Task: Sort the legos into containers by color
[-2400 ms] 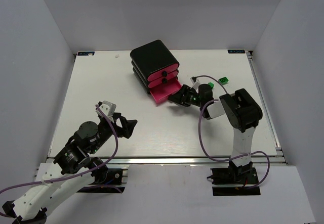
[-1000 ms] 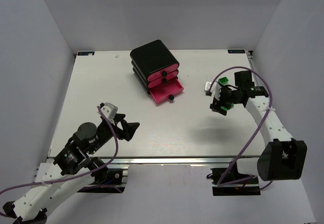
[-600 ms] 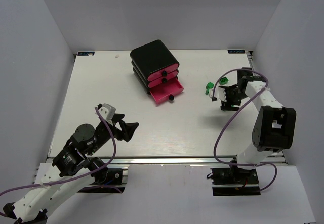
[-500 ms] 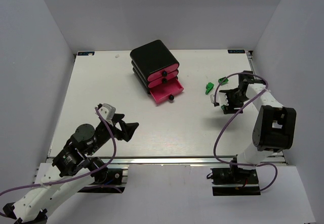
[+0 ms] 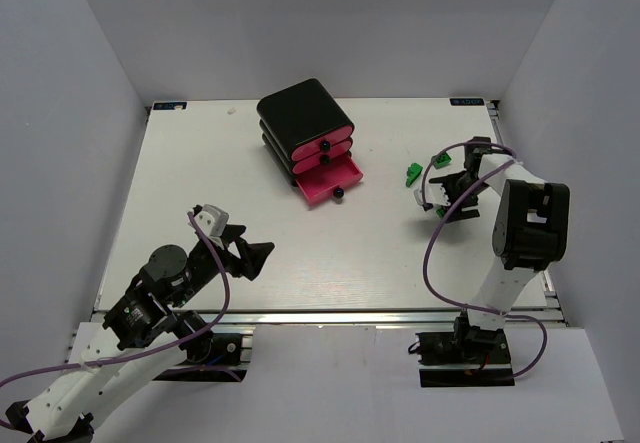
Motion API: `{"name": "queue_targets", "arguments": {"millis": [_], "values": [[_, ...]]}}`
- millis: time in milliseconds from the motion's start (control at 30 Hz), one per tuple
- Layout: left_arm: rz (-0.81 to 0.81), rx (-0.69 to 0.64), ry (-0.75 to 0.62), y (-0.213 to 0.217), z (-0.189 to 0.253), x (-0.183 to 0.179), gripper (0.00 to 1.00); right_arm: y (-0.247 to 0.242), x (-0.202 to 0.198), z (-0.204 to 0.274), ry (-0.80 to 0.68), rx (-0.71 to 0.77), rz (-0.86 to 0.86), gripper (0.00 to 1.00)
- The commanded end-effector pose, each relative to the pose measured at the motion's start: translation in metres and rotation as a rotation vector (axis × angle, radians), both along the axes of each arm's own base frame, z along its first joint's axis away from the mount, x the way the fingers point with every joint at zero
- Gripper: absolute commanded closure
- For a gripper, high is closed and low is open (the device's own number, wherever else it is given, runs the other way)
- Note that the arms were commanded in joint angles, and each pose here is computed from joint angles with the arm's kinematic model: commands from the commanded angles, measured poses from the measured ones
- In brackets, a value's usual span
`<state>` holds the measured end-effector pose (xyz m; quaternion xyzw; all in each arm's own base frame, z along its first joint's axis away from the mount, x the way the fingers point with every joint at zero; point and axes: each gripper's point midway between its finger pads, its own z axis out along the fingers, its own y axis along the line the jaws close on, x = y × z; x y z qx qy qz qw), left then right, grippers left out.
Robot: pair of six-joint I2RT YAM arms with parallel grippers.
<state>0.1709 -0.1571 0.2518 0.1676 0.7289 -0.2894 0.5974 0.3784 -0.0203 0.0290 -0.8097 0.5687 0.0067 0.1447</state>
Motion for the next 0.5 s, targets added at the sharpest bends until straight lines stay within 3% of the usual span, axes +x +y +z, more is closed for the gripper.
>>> {"name": "queue_targets", "arguments": {"millis": [0, 467], "values": [[0.016, 0.005, -0.004, 0.002, 0.001, 0.003, 0.11, 0.002, 0.012, 0.005, -0.045, -0.029, 0.179, 0.20], [0.039, 0.014, 0.007, 0.005, -0.002, 0.005, 0.11, 0.002, -0.002, -0.026, 0.119, -0.033, 0.222, 0.33]]}}
